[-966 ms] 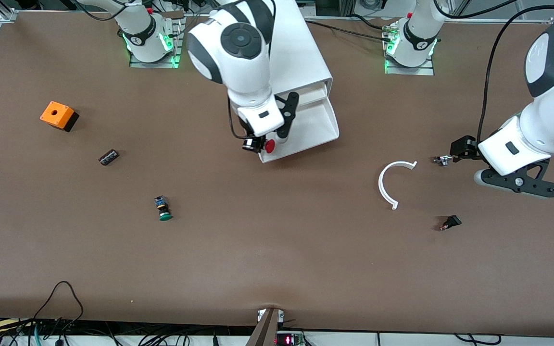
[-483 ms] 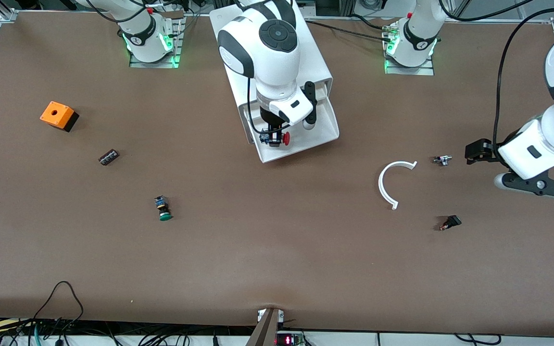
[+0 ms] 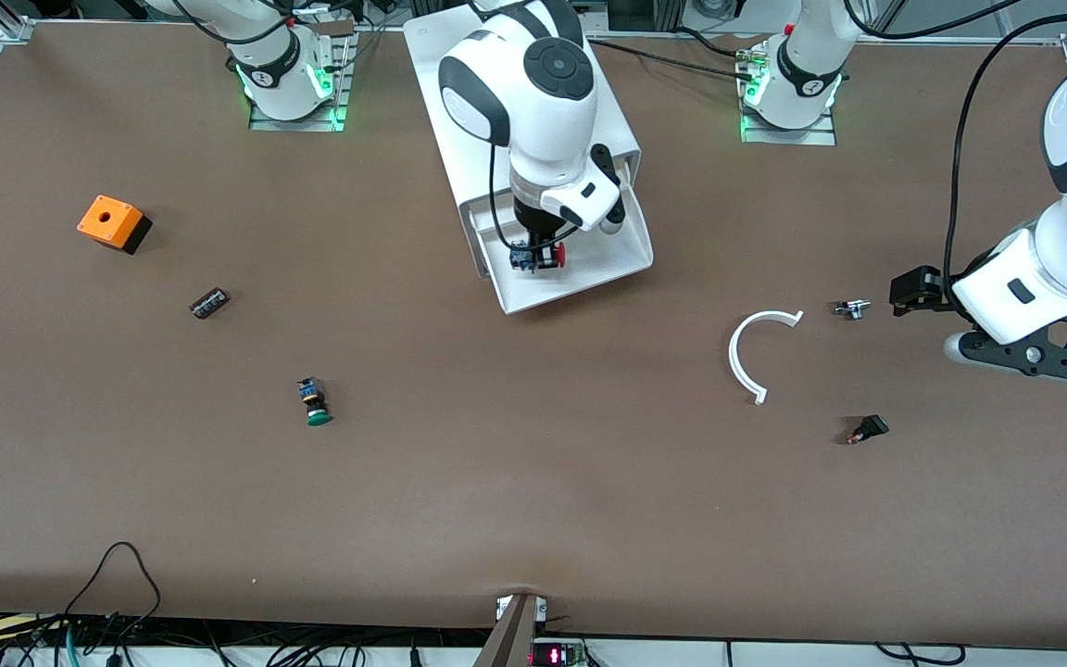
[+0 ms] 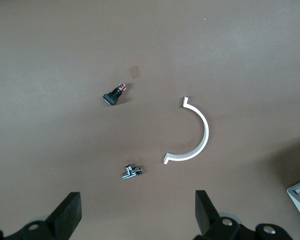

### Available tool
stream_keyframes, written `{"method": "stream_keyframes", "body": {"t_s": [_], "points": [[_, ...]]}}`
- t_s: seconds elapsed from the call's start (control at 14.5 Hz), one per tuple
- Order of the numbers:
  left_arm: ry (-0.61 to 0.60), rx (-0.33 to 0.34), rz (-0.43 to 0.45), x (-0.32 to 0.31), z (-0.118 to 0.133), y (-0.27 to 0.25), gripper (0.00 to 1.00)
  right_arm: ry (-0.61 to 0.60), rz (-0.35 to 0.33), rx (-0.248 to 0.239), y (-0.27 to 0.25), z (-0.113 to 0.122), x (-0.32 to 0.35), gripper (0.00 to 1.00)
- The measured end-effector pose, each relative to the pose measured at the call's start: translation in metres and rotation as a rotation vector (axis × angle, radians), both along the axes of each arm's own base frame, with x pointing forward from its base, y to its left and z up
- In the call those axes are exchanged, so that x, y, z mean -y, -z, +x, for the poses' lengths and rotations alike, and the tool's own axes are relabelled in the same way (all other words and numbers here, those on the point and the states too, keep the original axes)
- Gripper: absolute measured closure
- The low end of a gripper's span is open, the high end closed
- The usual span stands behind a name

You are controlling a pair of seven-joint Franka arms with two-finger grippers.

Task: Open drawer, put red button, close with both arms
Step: 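Carry the red button into the open drawer with the right gripper, then open the right gripper to release the button and lift away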

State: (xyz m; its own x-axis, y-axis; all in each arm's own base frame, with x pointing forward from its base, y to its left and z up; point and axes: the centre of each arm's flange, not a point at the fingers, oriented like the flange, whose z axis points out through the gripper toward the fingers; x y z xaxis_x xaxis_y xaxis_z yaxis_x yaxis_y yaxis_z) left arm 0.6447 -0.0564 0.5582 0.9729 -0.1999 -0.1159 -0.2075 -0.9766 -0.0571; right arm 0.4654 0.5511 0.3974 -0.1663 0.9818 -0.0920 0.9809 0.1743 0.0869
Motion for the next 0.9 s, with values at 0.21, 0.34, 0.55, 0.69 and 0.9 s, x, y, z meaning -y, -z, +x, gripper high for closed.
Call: {"method": "stream_keyframes", "body": {"t_s": [0.21, 0.34, 0.55, 0.69, 0.9], "points": [[-0.002, -0.001, 0.0, -0.001, 0.0, 0.0, 0.0, -0.01, -0.003, -0.002, 0.006, 0.0, -0.004, 0.59], [-0.004, -0.001, 0.0, -0.002, 0.0, 0.0, 0.0, -0.017, -0.005, -0.005, 0.012, 0.0, -0.008, 0.59], [-0.001, -0.001, 0.0, 0.0, 0.0, 0.0, 0.0, -0.024, -0.02, -0.02, 0.03, -0.002, -0.014, 0.59], [0.009, -0.001, -0.001, 0.006, -0.001, 0.0, 0.0, -0.027, -0.027, -0.025, 0.038, -0.002, -0.016, 0.59], [0.021, -0.001, -0.002, 0.014, -0.002, 0.0, 0.0, -0.039, -0.033, -0.03, 0.044, -0.009, -0.022, 0.59]]}}
